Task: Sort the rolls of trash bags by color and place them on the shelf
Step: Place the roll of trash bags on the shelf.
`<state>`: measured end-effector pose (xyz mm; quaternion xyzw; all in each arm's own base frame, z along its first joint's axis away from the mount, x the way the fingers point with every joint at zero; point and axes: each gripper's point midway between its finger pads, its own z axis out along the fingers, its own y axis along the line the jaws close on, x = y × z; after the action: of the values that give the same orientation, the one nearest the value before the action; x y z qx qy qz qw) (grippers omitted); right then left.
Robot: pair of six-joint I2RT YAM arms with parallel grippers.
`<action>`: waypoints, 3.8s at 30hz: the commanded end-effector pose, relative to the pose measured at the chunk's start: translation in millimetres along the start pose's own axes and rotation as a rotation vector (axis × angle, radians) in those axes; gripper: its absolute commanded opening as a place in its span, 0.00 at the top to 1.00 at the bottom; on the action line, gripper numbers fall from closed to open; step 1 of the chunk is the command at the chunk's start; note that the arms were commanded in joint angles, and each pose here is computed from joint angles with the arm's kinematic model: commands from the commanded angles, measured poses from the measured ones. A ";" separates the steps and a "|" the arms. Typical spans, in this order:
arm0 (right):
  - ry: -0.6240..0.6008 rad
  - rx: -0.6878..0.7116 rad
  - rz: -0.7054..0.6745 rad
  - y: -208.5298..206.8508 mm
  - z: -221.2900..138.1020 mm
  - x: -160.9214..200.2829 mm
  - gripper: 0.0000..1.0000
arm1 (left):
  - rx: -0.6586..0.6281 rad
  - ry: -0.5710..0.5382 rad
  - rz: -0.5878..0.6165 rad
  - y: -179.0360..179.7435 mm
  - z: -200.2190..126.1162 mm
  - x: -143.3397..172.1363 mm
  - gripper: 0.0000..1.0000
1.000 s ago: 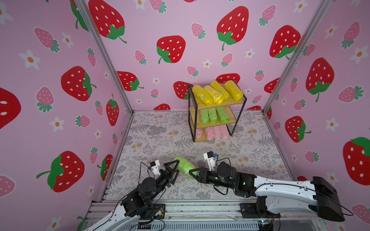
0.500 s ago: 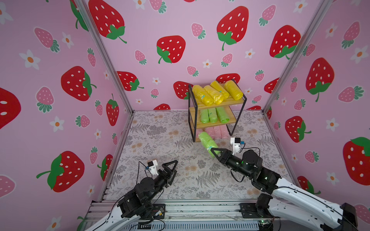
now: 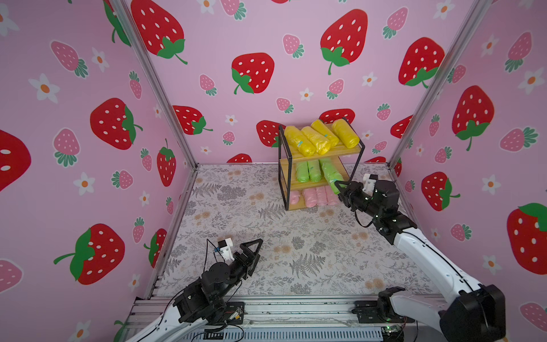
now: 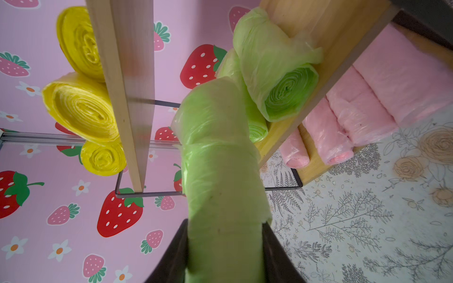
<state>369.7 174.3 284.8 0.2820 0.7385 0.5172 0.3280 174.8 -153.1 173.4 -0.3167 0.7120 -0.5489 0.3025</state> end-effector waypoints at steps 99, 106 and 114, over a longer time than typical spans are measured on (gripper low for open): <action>0.140 0.086 0.380 -49.7 39.6 -33.4 0.23 | -0.118 0.008 0.098 -1.4 -5.7 -1.4 0.01; 0.200 0.103 0.329 -58.1 21.3 -15.7 0.23 | -0.155 0.034 0.111 -0.4 -2.3 3.3 0.02; 0.154 0.170 0.040 -48.5 -22.8 -25.8 0.11 | -0.280 -0.069 0.409 -28.1 -28.4 -30.8 0.01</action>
<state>375.2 143.5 237.0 0.3326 0.7621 0.5230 0.1870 171.4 -140.7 182.7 -0.2673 0.8060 -0.4199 0.3203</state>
